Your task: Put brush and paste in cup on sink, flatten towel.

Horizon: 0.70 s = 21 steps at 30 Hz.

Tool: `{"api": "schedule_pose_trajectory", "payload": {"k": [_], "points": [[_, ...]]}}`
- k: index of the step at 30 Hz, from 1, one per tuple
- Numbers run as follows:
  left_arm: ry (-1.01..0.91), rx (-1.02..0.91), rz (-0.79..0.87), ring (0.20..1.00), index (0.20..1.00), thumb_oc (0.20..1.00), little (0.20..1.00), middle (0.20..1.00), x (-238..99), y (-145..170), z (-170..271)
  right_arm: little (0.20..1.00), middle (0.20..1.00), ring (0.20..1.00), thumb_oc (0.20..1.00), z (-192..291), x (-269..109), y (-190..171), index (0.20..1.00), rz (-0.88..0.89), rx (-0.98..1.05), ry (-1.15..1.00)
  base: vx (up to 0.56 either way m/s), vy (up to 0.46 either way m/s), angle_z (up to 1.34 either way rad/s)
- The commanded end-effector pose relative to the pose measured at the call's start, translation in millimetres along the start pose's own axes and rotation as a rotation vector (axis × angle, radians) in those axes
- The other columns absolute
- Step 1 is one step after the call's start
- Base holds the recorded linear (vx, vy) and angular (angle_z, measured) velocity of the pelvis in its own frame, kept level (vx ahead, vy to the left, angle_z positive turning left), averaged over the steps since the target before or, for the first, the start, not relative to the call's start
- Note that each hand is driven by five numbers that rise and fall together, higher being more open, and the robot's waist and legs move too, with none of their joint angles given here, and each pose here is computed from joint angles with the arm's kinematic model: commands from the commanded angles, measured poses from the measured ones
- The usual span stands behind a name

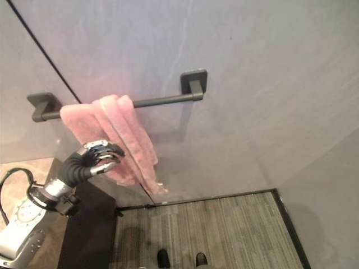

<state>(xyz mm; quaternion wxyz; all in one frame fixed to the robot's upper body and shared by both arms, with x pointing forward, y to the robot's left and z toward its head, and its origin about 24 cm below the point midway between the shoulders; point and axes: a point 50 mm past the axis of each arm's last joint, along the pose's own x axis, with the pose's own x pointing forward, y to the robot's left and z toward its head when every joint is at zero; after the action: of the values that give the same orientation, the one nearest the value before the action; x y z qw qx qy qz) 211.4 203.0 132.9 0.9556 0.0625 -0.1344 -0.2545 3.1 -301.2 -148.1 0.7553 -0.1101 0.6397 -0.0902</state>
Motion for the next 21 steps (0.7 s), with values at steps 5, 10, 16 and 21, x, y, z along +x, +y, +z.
{"api": "schedule_pose_trajectory", "payload": {"k": [5,10,16,21], "points": [[-0.112,0.031,0.018,0.2,0.2,0.2,0.2,0.2,5,4,20,1.0,1.0,1.0,1.0,5,2,3,1.0,0.009,-0.004,0.022,0.0,-0.004,-0.02],[-0.088,0.065,0.014,0.2,0.2,0.2,0.2,0.2,4,6,19,1.0,1.0,1.0,1.0,5,2,0,1.0,0.002,-0.008,0.026,0.0,-0.015,-0.04],[-0.068,0.127,0.037,0.467,0.467,0.467,0.467,0.467,-3,11,23,1.0,1.0,1.0,1.0,5,2,-1,1.0,0.005,-0.01,0.033,0.0,-0.003,-0.01],[-0.066,0.19,0.049,1.0,1.0,1.0,1.0,1.0,-13,15,35,1.0,1.0,1.0,1.0,6,3,1,1.0,0.016,-0.029,0.036,0.0,-0.007,0.0]]}}
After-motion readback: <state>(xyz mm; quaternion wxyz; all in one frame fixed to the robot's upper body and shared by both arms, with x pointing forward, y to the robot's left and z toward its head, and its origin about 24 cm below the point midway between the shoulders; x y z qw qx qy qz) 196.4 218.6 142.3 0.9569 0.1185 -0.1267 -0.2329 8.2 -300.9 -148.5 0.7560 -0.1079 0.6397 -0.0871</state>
